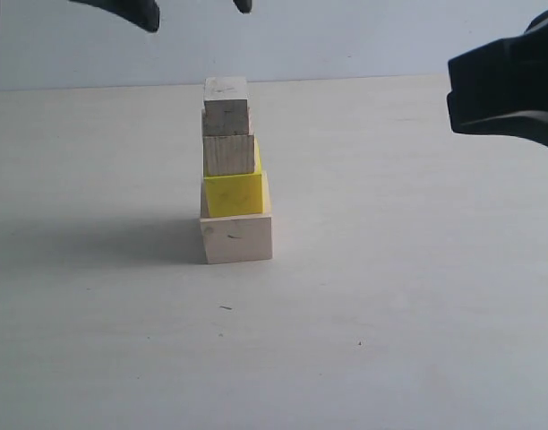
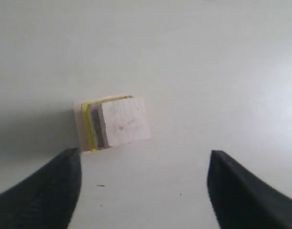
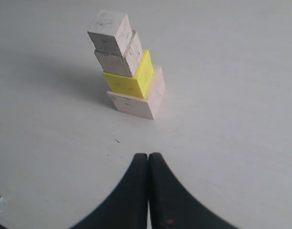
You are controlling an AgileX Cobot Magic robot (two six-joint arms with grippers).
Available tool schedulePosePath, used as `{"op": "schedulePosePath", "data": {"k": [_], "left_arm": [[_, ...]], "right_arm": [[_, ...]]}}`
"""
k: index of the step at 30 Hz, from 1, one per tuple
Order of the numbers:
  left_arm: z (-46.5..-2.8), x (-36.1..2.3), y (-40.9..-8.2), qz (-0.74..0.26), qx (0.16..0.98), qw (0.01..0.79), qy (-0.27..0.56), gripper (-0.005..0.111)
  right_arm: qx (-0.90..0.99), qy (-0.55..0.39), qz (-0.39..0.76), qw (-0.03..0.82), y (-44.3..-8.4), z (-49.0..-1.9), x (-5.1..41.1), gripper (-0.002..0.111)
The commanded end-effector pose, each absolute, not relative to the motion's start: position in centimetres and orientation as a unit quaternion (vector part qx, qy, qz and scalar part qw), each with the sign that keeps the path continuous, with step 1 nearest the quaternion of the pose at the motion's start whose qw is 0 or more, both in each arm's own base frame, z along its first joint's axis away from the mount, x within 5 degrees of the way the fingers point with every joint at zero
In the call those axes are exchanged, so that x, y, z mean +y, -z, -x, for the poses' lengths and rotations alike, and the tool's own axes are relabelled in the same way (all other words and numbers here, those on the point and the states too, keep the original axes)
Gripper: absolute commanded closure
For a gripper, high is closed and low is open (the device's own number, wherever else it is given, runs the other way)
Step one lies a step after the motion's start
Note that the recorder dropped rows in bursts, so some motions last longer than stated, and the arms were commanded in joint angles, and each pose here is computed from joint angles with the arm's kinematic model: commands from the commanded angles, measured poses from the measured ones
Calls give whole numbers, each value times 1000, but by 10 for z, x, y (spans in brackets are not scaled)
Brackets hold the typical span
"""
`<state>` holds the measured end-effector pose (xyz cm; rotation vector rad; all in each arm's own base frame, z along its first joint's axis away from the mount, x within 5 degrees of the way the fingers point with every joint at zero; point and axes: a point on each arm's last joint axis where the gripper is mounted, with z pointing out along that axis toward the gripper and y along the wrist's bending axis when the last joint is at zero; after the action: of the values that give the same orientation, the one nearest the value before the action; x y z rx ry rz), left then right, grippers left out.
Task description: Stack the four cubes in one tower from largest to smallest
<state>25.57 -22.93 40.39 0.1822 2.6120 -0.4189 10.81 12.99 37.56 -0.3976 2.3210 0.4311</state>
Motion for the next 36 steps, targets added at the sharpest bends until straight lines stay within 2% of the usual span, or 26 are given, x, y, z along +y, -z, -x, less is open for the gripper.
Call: {"op": "schedulePosePath", "data": {"k": [1, 4, 5, 9, 13, 23, 29, 36], "left_arm": [[-240, -217, -428, -92, 943, 268, 174, 72], [-231, -209, -440, -123, 933, 288, 174, 104], [-229, -207, -443, -137, 930, 295, 173, 106], [-222, -201, -446, -156, 925, 302, 169, 105], [-217, -196, -426, -169, 935, 275, 147, 105], [-192, -169, -316, -181, 975, 128, 35, 105], [-173, -152, -285, -164, 973, 154, 60, 106], [-152, -132, -295, -163, 946, 255, 120, 106]], "right_arm": [[900, -165, 162, 371, -375, -108, 130, 108], [898, -158, 163, 377, -376, -109, 129, 108], [898, -157, 164, 378, -376, -110, 129, 108], [897, -154, 164, 382, -376, -110, 129, 108], [897, -153, 163, 381, -376, -110, 129, 108], [899, -127, 153, 390, -376, -113, 124, 108], [890, -101, 158, 416, -379, -117, 120, 108], [893, -103, 156, 410, -378, -116, 121, 108]]}}
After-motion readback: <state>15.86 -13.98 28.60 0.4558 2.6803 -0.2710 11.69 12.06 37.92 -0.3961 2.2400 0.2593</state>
